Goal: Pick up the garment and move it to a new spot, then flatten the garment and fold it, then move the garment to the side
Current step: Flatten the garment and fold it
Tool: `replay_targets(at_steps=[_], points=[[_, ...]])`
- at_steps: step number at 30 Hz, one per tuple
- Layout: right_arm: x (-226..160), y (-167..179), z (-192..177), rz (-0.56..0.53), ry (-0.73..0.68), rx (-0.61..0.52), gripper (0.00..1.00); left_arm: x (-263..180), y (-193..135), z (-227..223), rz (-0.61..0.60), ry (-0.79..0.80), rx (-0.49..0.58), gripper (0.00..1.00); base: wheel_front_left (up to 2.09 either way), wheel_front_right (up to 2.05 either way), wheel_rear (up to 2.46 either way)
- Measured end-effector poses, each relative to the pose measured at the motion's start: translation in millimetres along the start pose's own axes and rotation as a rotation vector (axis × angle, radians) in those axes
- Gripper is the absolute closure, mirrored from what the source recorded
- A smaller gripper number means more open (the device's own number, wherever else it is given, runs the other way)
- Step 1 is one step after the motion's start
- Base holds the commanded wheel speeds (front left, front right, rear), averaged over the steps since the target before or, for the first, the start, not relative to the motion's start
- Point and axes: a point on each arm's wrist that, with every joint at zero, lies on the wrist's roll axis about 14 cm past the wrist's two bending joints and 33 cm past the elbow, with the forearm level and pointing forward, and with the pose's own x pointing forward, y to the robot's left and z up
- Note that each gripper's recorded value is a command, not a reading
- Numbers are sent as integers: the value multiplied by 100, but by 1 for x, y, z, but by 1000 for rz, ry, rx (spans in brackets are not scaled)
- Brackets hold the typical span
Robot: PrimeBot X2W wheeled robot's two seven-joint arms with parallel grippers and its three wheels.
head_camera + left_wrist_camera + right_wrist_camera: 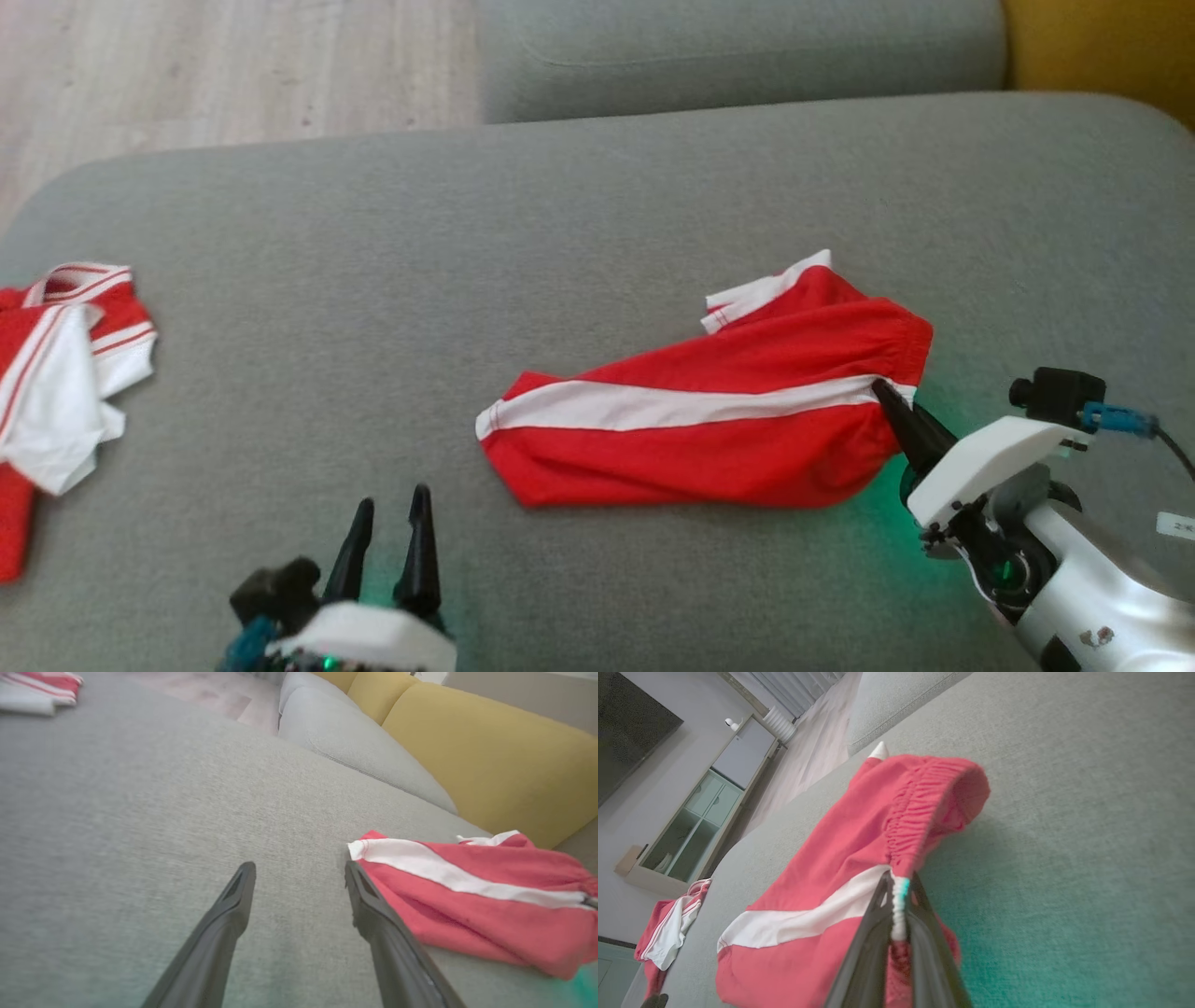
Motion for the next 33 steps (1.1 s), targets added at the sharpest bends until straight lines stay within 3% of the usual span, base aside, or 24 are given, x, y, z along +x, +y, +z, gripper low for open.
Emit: replay_targets(at_steps=[4,9,17,33], points=[[-1,-10,-5,-23,10,5,100,26,-30,-3,-79,39,-96,0,0,0,0],[1,-19,-6,-42,20,1,100,51,-59,-13,-157,119,-139,0,0,0,0],[7,-26,-5,-57,26,-5,100,65,-54,-29,-163,218,-151,0,0,0,0],[14,-21,-9,-45,39,-27,100,55,-80,-42,-277,379,-226,0,0,0,0]])
